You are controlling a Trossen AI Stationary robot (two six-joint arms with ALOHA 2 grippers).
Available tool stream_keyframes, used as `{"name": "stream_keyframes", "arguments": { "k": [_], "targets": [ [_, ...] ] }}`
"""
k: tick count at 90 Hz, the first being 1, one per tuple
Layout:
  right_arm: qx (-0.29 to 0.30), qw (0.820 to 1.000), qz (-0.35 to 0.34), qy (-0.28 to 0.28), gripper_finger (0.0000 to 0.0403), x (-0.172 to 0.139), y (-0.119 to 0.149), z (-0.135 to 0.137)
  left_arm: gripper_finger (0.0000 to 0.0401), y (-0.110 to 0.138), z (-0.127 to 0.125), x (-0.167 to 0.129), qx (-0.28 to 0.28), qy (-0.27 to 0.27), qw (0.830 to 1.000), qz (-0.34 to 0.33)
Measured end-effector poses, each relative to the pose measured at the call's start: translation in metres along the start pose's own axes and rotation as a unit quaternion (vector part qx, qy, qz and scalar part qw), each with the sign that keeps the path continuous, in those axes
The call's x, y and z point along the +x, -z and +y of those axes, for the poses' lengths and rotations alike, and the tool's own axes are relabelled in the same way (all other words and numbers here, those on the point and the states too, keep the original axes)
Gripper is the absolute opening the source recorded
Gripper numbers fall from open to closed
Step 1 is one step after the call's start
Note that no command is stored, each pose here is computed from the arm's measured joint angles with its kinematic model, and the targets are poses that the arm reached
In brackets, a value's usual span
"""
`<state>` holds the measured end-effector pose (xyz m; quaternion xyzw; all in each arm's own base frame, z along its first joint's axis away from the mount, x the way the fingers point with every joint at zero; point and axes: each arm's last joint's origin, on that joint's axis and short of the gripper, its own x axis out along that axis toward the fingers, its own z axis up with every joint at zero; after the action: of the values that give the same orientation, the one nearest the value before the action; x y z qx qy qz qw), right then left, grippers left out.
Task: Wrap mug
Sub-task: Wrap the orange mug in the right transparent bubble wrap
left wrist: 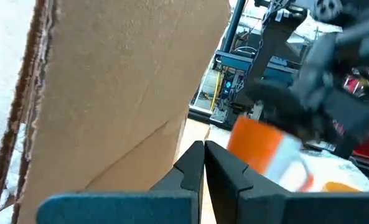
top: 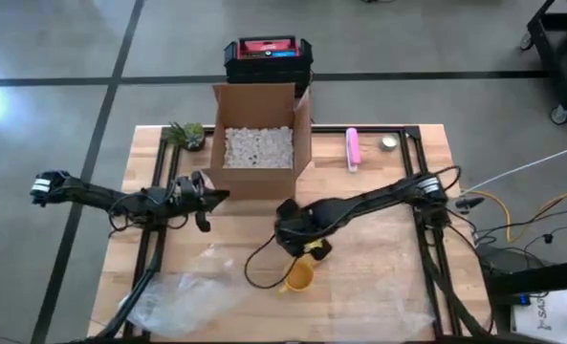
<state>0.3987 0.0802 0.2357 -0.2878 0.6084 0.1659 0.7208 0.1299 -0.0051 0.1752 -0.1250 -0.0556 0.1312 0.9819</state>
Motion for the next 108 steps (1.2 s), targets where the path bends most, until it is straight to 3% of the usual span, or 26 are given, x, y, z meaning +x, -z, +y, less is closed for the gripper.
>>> {"name": "stream_keyframes", "arguments": {
  "k": [16,35,60,91,108],
  "targets": [
    [0.090,0.995,-0.005,-0.030,0.0002,-0.047,0.028,0.021,0.0000,0.002,0.000,0.001,-0.003,-0.001,1.000,0.009],
    [0.182,0.983,0.013,-0.036,0.0001,-0.058,0.069,0.062,0.0000,0.003,-0.001,0.002,-0.004,-0.002,1.000,0.008],
    [0.252,0.965,0.052,-0.047,0.0001,-0.045,0.098,0.106,0.0000,0.006,0.000,0.005,0.001,-0.014,1.000,0.016],
    [0.284,0.948,0.086,-0.112,0.0000,-0.028,0.102,0.165,0.0000,0.008,0.000,0.006,-0.005,-0.019,1.000,0.021],
    [0.303,0.943,0.060,-0.124,0.0000,-0.010,0.099,0.186,0.0000,0.010,0.000,0.007,-0.004,-0.021,0.999,0.030]
  ]
}}
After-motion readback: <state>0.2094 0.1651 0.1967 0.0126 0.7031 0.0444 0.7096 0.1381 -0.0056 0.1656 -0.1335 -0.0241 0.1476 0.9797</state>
